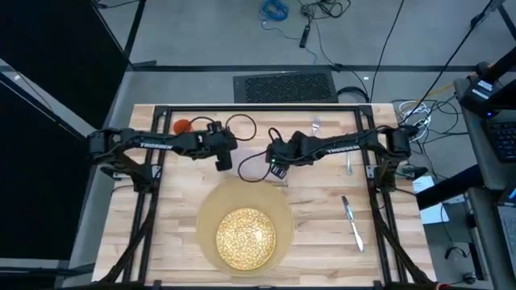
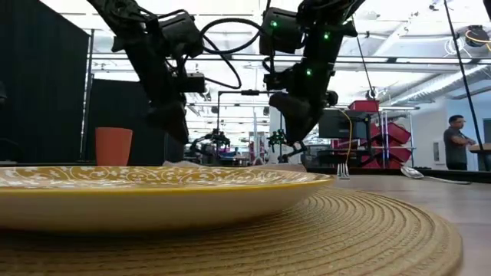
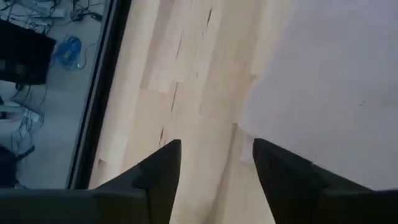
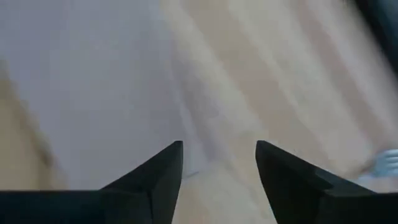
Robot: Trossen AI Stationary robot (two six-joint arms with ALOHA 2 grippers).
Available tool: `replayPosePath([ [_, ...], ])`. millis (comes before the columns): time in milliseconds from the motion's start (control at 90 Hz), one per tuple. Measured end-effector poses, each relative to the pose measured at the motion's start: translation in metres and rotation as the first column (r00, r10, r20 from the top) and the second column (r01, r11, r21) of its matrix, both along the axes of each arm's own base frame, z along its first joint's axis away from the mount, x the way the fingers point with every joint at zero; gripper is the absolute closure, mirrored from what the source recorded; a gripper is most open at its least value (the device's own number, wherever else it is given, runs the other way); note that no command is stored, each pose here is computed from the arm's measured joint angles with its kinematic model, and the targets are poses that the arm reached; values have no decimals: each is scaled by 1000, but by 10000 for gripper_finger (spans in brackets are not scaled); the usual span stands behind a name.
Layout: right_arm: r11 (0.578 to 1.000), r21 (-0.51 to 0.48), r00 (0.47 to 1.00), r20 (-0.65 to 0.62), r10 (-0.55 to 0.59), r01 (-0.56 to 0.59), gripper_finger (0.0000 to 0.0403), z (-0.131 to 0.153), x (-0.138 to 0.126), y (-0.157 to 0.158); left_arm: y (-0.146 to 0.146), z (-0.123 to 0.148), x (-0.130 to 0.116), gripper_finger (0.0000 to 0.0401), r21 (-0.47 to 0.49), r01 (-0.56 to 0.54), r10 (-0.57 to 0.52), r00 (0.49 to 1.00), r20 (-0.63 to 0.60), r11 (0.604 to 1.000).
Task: Set table place
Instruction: Fold the light orange napkin on the table
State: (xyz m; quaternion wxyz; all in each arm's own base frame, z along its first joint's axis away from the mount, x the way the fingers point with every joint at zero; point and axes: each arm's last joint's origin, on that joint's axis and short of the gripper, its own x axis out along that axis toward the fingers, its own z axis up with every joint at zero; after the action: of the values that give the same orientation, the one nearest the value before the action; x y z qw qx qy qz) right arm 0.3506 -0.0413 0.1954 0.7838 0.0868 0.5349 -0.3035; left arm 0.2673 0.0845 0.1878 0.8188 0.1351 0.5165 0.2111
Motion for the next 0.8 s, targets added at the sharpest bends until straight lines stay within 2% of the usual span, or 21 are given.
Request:
replayPosePath([
  [356, 999, 30, 999, 14, 30, -30, 236, 0, 2, 6, 0, 0, 1, 213, -1, 14, -14, 1000, 1, 1000],
  [600, 999, 48, 1000, 17, 15, -16, 237, -21, -6, -3, 0, 0, 0, 213, -4, 14, -14, 1000, -8, 1000],
  [800, 998, 66, 1000, 26, 15, -17, 237, -26, -8, -5, 0, 0, 0, 213, -3, 14, -14, 1000, -8, 1000],
])
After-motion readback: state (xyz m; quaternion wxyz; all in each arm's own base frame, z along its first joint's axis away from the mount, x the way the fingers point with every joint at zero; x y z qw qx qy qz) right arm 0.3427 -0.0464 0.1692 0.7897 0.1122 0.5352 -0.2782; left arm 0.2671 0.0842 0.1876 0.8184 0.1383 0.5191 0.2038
